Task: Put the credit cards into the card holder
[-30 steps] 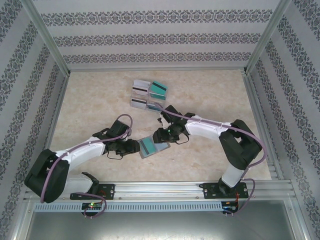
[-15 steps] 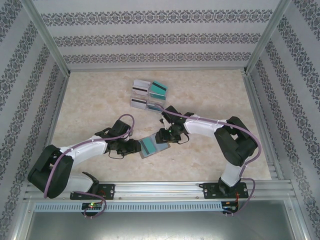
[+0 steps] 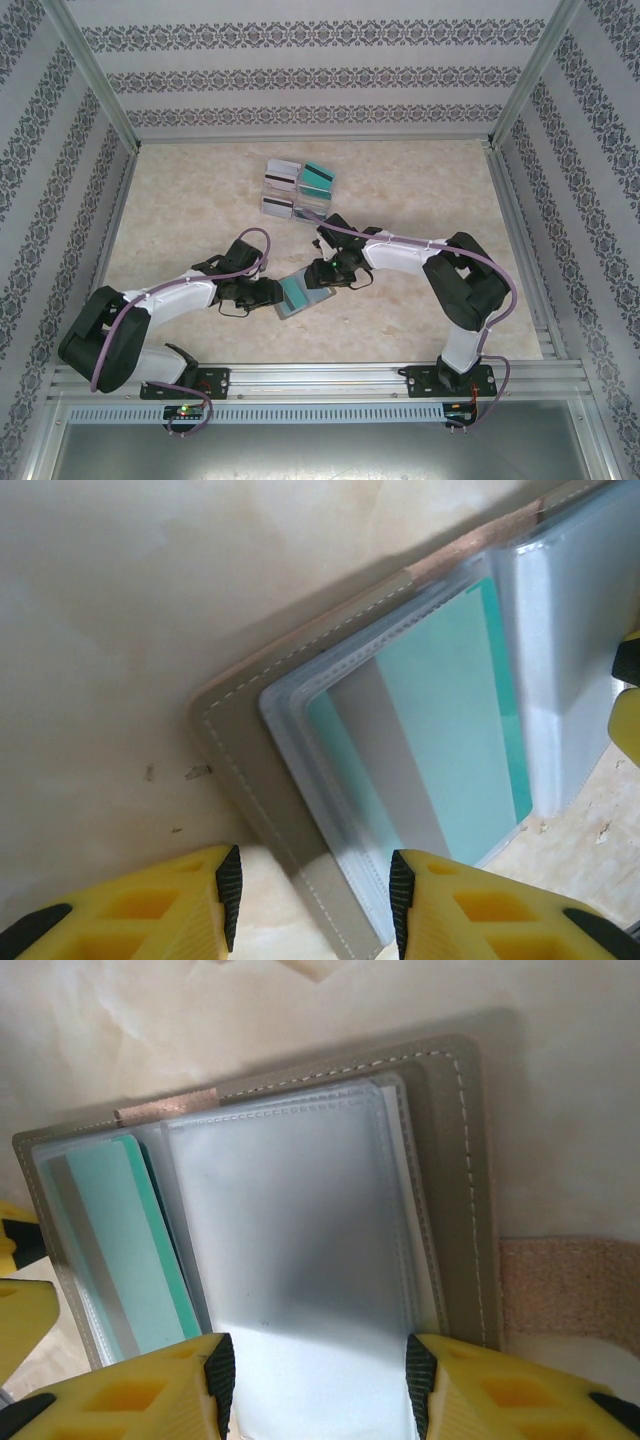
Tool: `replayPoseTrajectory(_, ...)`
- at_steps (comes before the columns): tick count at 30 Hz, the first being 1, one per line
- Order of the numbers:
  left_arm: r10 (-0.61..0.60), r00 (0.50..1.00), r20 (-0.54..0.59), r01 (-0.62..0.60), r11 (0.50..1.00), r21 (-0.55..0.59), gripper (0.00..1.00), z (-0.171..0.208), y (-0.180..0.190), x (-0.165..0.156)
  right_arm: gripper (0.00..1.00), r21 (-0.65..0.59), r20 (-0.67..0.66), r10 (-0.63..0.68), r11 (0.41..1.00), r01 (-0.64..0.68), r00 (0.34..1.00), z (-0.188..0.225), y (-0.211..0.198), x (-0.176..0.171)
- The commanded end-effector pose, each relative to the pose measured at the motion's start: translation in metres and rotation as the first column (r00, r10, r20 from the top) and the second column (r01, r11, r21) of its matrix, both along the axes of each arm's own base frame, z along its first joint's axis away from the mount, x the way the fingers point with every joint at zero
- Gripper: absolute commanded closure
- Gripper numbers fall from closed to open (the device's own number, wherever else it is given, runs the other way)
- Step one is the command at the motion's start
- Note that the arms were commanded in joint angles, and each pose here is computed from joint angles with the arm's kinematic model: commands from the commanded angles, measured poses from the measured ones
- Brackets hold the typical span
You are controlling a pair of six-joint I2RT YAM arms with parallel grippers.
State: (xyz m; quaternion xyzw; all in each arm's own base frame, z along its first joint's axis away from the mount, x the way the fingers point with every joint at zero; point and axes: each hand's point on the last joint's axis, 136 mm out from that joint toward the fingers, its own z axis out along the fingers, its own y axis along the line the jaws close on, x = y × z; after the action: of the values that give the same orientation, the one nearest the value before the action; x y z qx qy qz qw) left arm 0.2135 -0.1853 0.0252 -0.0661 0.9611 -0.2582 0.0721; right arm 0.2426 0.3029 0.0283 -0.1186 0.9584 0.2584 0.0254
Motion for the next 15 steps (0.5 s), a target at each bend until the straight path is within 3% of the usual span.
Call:
replayPoseTrajectory(1,-0.027,0.999,0.030,0.028,0.999,-0.036,0.55,0.009,-0.013,0.006,0.48,0.028,-0.029,0.008,1.000,-0.007,1.000,-0.003,0.010,-0.003)
replayPoseTrajectory(15,-0.035,0.999,-0.002,0.035,0.999,-0.018,0.57,-0.015,-0.012,0.004,0.48,0.219,-0.057,0.046,0.975,-0.033,0.997,0.021,0.047,-0.008)
